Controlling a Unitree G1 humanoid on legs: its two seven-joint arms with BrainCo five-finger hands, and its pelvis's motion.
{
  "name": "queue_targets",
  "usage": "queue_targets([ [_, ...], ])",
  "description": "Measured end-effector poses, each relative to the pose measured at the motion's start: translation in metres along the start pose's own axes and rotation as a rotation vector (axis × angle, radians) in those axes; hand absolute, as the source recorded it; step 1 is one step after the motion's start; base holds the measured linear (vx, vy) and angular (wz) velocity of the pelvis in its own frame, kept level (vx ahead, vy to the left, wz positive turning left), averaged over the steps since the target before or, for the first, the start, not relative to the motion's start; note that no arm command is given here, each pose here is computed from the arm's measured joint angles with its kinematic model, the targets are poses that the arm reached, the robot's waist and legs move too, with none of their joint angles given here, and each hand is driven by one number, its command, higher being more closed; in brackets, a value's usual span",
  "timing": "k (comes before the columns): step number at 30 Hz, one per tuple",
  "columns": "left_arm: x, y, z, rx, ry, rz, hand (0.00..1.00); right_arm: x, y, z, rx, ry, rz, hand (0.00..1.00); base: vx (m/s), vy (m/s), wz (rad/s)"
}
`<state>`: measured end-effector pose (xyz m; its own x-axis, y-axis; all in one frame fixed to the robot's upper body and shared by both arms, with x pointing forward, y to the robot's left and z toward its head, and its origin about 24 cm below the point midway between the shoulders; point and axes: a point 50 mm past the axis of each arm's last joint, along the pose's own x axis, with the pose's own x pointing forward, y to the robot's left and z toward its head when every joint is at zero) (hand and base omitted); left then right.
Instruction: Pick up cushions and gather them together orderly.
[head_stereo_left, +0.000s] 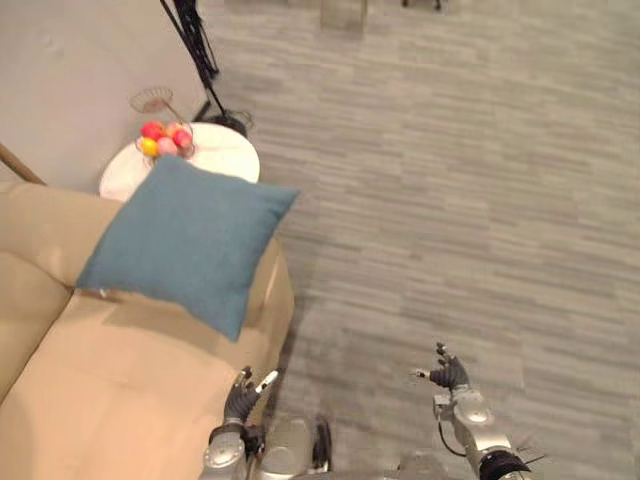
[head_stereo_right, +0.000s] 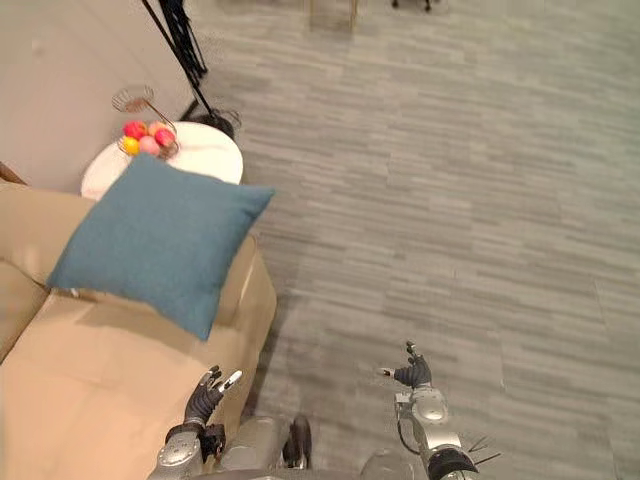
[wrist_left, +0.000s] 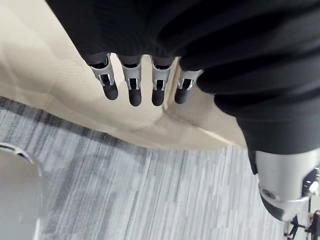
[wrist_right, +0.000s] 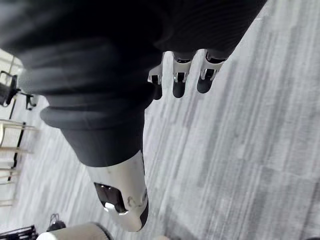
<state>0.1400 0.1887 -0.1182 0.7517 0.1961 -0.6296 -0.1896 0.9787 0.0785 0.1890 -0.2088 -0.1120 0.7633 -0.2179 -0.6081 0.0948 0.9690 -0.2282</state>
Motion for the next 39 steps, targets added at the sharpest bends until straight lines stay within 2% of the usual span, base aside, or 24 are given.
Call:
queue_targets([
  [8, 0.005, 0.000, 0.008, -0.022, -0.023, 0.012, 0.00, -0.011, -0.003, -0.025, 0.007, 0.068, -0.002, 0.00, 0.47, -0.136, 1.48],
  [10, 0.007, -0.007, 0.010, -0.051, -0.025, 0.013, 0.00, -0.015, -0.009, -0.034, 0.030, 0.099, -0.029, 0.00, 0.43, -0.341, 1.80],
  [16, 0.009, -0.020, 0.017, -0.098, -0.044, -0.007, 0.00, -0.016, -0.020, -0.021, 0.132, 0.022, -0.112, 0.00, 0.30, -0.240, 1.70],
  [20, 0.012, -0.017, 0.026, -0.073, -0.070, -0.013, 0.00, -0.011, -0.031, -0.010, 0.192, -0.015, -0.165, 0.00, 0.09, 0.048, 1.40],
  [24, 0.009, 0.010, 0.017, -0.014, -0.046, 0.039, 0.00, -0.010, -0.014, -0.010, 0.228, 0.002, -0.135, 0.00, 0.07, 0.153, 0.30],
  [28, 0.008, 0.019, 0.014, 0.006, -0.038, 0.055, 0.00, -0.011, -0.020, -0.015, 0.229, 0.023, -0.155, 0.00, 0.04, 0.097, -0.05],
  [37, 0.009, 0.030, 0.019, 0.049, -0.053, 0.054, 0.00, -0.015, -0.054, -0.021, 0.179, 0.024, -0.238, 0.00, 0.04, -0.042, 0.28],
  [39, 0.010, 0.028, 0.021, 0.044, -0.059, 0.050, 0.00, -0.017, -0.076, -0.017, 0.192, -0.002, -0.316, 0.00, 0.14, -0.142, 0.17],
])
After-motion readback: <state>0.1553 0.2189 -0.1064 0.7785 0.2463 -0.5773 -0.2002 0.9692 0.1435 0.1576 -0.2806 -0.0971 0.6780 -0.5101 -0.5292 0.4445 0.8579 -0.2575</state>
